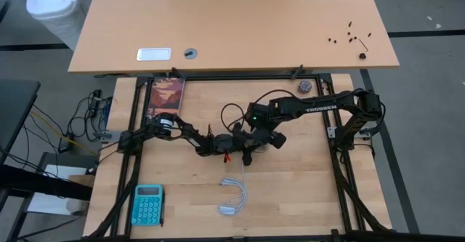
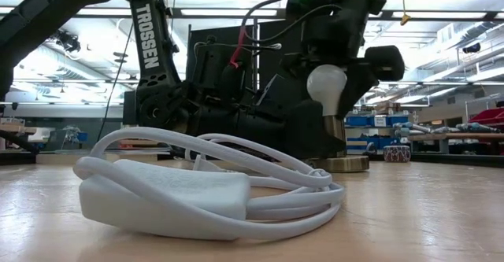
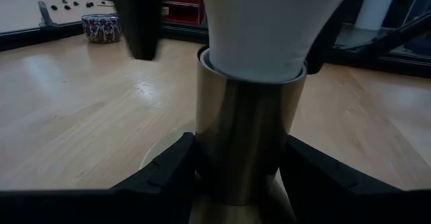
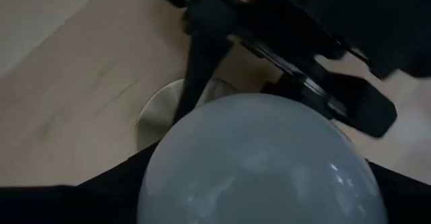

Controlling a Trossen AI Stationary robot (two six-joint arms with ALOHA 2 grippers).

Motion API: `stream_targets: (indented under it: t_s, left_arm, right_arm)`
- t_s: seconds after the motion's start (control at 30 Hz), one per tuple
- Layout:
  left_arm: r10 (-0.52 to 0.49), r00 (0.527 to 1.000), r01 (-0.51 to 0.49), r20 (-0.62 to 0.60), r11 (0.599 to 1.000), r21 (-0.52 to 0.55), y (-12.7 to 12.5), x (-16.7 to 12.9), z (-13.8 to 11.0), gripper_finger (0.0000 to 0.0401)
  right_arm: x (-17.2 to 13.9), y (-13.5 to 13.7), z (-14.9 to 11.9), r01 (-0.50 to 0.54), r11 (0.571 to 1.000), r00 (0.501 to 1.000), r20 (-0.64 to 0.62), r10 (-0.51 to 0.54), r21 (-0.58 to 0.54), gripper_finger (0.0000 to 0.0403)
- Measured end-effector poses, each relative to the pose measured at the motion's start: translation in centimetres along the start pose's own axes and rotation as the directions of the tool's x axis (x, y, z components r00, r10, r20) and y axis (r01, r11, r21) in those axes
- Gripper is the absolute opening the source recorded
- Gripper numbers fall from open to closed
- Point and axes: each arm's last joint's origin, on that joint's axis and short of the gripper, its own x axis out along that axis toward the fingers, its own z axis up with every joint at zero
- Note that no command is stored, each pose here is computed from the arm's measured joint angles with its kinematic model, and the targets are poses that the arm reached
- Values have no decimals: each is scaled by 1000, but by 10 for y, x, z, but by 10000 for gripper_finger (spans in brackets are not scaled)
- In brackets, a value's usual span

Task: Screw lightbulb
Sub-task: Remove the lightbulb on the desk lamp

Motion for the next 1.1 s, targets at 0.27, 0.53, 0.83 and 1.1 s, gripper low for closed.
stream_targets:
  t_s: [0.27,0.53,0.83,1.1]
  left_arm:
    - [2,1000,-2,-4,1000,-12,-1,0,0,198]
    - [-1,1000,0,-7,1000,-20,-1,1,0,198]
    - [5,1000,-5,-9,1000,-22,-1,1,0,198]
    - [10,1000,-10,-8,999,-38,0,1,0,198]
  right_arm:
    - [-1,-1,0,7,986,1000,3,-8,167,358]
    - [-23,-4,5,-2,919,1000,-22,12,393,391]
    - [-38,-7,10,-7,674,999,-16,27,739,399]
    - [-37,-4,9,12,341,998,-33,55,940,399]
